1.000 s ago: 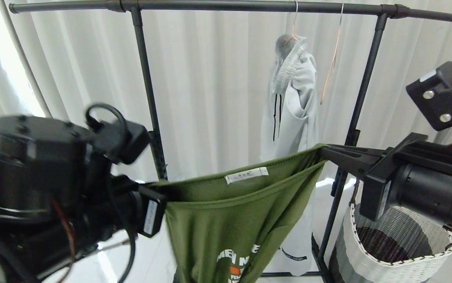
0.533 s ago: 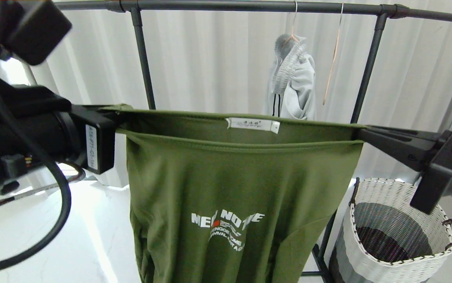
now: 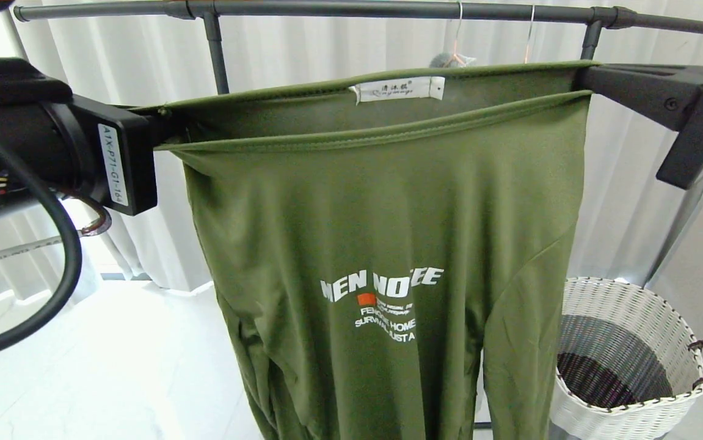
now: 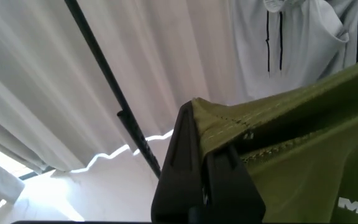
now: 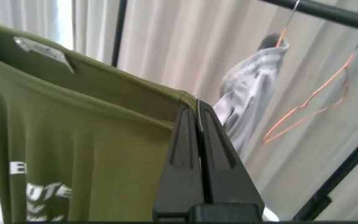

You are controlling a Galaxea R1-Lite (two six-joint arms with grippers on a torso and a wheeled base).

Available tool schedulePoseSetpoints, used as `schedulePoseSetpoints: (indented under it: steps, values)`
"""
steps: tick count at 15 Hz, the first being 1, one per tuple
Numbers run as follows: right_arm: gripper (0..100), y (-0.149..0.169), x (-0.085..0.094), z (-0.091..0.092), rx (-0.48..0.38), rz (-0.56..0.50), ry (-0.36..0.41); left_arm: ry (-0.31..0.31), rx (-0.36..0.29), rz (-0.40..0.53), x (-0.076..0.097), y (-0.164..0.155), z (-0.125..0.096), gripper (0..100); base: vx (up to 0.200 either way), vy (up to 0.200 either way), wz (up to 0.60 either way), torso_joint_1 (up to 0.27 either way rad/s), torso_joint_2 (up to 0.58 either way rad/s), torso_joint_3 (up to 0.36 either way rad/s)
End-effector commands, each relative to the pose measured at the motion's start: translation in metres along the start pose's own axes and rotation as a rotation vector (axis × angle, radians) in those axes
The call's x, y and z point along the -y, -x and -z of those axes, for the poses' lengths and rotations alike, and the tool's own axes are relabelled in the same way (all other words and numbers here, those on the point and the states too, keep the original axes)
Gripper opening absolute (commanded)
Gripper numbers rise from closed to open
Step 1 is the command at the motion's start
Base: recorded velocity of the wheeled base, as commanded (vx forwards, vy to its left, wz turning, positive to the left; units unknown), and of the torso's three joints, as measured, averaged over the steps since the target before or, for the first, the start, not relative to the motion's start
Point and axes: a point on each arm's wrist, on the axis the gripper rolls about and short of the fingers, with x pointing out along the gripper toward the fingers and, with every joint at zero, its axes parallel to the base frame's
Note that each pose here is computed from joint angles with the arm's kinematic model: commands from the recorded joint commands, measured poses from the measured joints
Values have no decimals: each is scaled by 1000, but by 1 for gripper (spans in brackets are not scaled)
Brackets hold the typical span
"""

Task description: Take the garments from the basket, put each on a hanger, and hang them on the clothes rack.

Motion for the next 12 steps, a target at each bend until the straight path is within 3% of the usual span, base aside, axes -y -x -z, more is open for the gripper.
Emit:
schedulePoseSetpoints:
  steps: [1, 3, 8, 12]
  values:
    - [0, 4, 13, -4, -11, 54, 10, 2, 3, 1, 0, 1, -1, 0, 0, 0, 0, 0, 0, 0]
    - [0, 24, 24, -5, -53, 40, 25, 4, 7, 3, 0, 0, -1, 0, 0, 0, 0, 0, 0, 0]
    - [0, 107, 27, 1, -202, -346, 16, 41, 76, 16, 16, -21, -13, 0, 0, 0, 0, 0, 0, 0]
    - [0, 118, 10, 4, -208, -625, 9, 66, 121, 11, 29, -46, -30, 0, 0, 0, 0, 0, 0, 0]
